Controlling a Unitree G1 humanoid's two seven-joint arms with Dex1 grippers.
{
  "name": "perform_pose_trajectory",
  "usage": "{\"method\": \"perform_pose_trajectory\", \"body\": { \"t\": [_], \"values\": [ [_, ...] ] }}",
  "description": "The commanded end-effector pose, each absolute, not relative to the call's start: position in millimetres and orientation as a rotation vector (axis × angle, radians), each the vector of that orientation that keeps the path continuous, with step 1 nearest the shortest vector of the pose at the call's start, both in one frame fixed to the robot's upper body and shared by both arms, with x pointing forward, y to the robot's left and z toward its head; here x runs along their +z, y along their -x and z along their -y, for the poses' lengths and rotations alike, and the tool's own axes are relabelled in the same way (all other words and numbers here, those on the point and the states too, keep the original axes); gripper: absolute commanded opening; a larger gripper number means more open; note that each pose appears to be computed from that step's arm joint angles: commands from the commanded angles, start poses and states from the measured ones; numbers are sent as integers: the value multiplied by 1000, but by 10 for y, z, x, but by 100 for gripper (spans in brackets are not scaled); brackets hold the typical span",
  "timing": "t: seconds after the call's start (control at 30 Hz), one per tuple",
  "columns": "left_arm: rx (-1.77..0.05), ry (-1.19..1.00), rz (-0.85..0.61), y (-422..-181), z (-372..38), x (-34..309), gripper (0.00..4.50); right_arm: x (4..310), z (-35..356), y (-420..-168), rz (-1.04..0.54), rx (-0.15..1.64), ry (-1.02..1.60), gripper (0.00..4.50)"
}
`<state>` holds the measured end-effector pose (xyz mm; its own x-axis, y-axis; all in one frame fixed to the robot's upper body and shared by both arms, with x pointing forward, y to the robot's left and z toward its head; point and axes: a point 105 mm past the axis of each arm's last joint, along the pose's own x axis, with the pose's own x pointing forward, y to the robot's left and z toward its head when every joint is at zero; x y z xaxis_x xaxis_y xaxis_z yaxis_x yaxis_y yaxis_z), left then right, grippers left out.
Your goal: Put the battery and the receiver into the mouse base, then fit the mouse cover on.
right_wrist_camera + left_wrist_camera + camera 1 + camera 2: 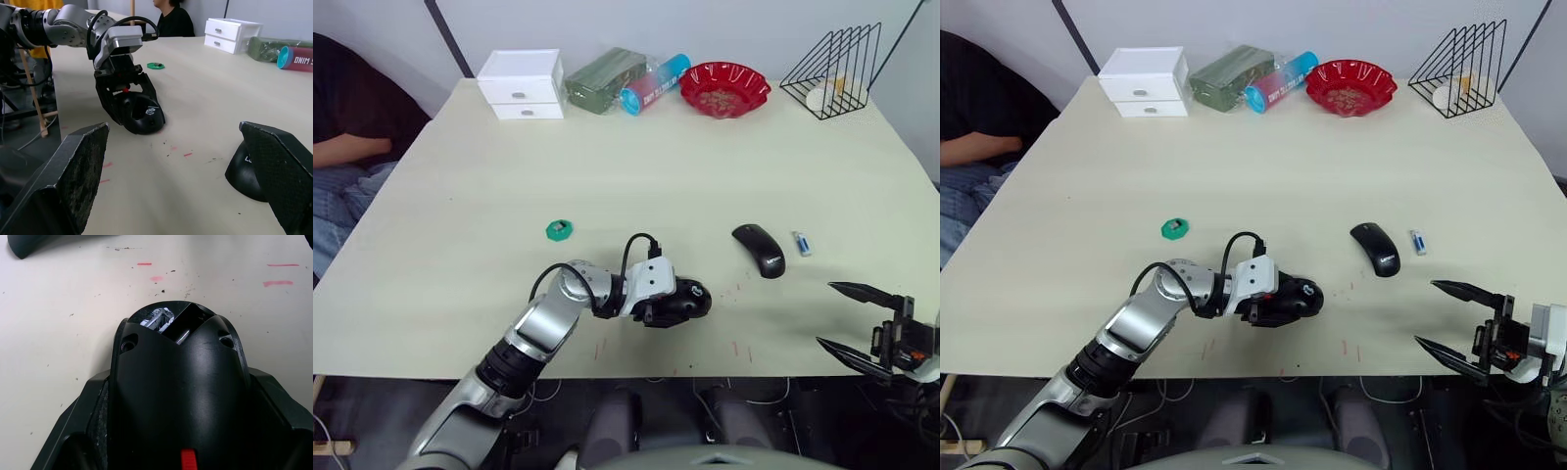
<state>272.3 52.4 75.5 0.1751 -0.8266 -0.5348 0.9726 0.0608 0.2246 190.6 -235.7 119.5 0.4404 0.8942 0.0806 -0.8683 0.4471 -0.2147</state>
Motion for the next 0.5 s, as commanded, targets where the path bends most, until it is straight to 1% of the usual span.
{"method": "perform_pose_trajectory", "body": {
  "t": [0.03, 0.13, 0.3, 0.5],
  "values": [
    [-1404, -627, -293, -2735, -498, 740, 293, 1281, 2369, -1906, 205, 1094, 177, 450],
    [-1407, -634, -302, -2753, -494, 729, 293, 1261, 2369, -1923, 184, 1079, 165, 450],
    [-1413, -643, -314, -2769, -490, 730, 293, 1222, 2413, -2021, 133, 986, 154, 450],
    [-1415, -645, -336, -2779, -498, 740, 293, 1188, 2545, -2256, 68, 780, 99, 450]
  ]
}}
